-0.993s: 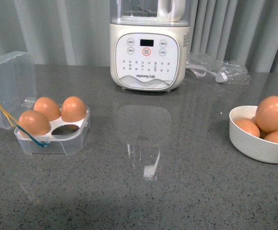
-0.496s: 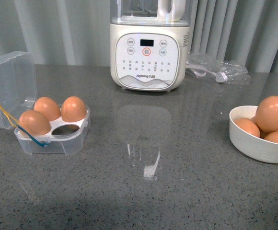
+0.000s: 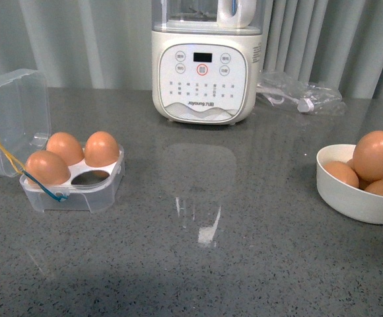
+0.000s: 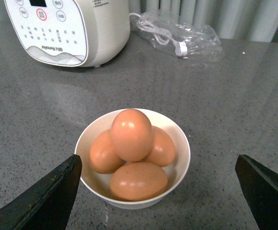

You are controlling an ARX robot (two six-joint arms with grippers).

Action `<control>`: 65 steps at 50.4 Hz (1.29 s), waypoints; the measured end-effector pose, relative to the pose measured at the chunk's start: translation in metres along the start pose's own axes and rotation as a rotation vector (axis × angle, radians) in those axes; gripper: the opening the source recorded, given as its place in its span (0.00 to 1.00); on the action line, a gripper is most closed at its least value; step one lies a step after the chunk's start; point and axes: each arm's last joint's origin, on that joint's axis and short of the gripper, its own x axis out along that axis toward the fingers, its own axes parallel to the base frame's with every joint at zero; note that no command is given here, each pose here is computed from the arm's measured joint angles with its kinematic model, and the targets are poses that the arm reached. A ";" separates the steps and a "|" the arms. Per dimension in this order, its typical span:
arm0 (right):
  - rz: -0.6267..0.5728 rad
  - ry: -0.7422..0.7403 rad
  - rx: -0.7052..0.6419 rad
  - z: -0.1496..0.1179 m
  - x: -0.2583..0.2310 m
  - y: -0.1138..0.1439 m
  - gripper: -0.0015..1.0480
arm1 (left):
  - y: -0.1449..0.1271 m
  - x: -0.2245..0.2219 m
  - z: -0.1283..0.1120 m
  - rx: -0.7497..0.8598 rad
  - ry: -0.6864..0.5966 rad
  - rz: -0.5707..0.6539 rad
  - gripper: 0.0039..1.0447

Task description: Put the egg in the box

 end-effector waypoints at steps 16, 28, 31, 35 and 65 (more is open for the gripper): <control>0.032 0.046 -0.025 0.000 0.028 -0.004 0.93 | 0.000 0.000 0.000 0.000 0.000 0.000 0.94; 0.049 0.055 -0.068 -0.002 0.044 -0.003 0.93 | 0.000 0.000 0.000 0.000 0.000 0.000 0.94; 0.052 0.057 -0.071 -0.001 0.046 -0.003 0.93 | 0.000 0.000 0.000 0.000 0.000 0.000 0.94; 0.057 0.061 -0.075 -0.001 0.051 -0.003 0.93 | 0.000 0.000 0.000 0.000 0.000 0.000 0.94; 0.069 0.092 -0.091 -0.006 0.083 0.002 0.93 | 0.000 0.000 0.000 0.000 0.000 0.000 0.94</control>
